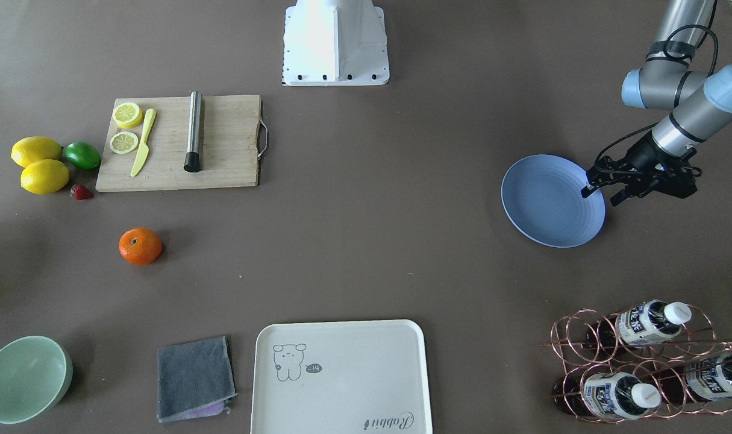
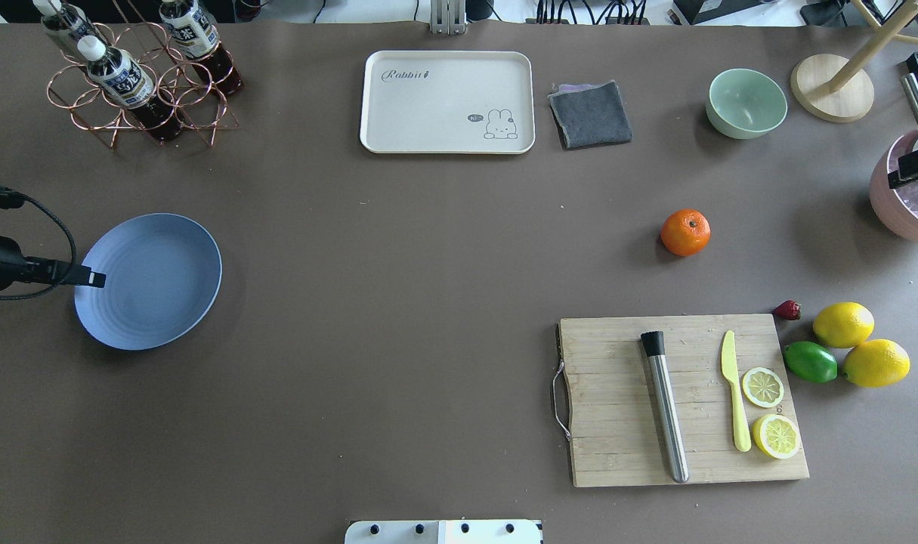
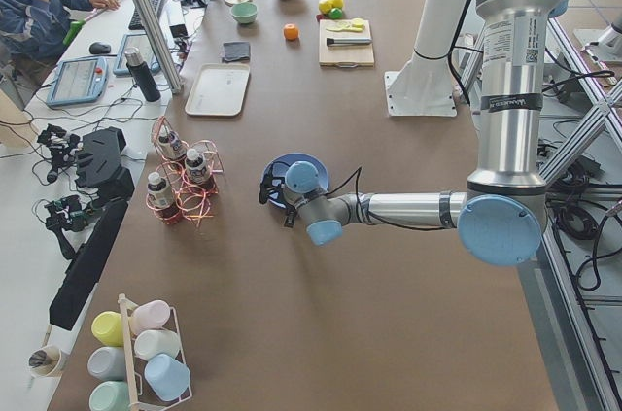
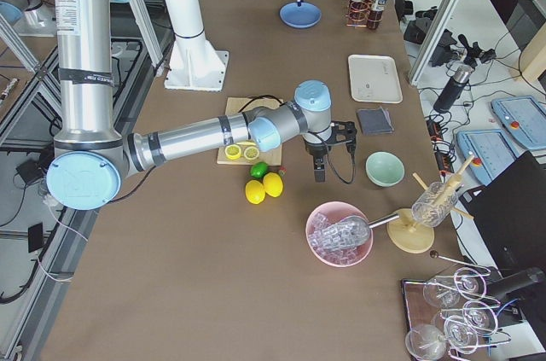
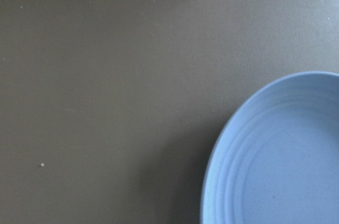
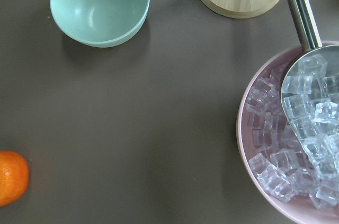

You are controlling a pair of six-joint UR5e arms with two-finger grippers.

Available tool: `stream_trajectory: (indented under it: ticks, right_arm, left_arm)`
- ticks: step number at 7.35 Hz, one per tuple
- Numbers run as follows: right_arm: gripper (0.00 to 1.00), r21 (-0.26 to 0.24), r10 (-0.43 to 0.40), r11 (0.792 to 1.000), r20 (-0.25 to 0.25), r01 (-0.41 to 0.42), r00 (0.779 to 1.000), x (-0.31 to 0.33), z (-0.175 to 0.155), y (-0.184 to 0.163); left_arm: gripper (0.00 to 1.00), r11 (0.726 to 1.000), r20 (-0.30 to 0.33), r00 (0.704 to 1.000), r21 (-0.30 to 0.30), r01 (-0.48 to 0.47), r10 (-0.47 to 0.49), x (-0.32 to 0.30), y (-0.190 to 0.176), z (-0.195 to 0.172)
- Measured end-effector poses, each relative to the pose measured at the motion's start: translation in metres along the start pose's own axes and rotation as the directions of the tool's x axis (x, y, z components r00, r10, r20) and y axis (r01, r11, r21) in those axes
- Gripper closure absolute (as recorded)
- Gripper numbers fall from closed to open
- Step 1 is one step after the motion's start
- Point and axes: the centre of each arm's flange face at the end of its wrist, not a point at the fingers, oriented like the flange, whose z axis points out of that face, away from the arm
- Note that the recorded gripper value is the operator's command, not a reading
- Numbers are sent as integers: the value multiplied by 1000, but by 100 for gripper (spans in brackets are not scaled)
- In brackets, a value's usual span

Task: Pick orange to plate
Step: 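Push the blue plate with the left gripper toward the table center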

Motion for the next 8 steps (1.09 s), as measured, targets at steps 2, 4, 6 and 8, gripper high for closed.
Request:
stream_trajectory:
  ticks: [2,4,6,8]
  right_arm:
    - [0,1,-3,1000,2,3,1000,-1,-1,0]
    - [0,4,-5,1000,4,5,1000,-2,-2,0]
    - [0,10,-11,1000,8,11,1000,-4,-4,0]
    - [0,13,-13,1000,9,13,1000,-4,-4,0]
  left_arm:
    - [100,1000,-7,1000,-1,6,-6,2,5,-1]
    - [100,1000,-49,999,-20,19,-20,16,3,-8]
    - [100,986,-141,975,-21,167,-169,72,-21,-25]
    - [100,958,-242,928,-29,285,-283,149,-58,-33]
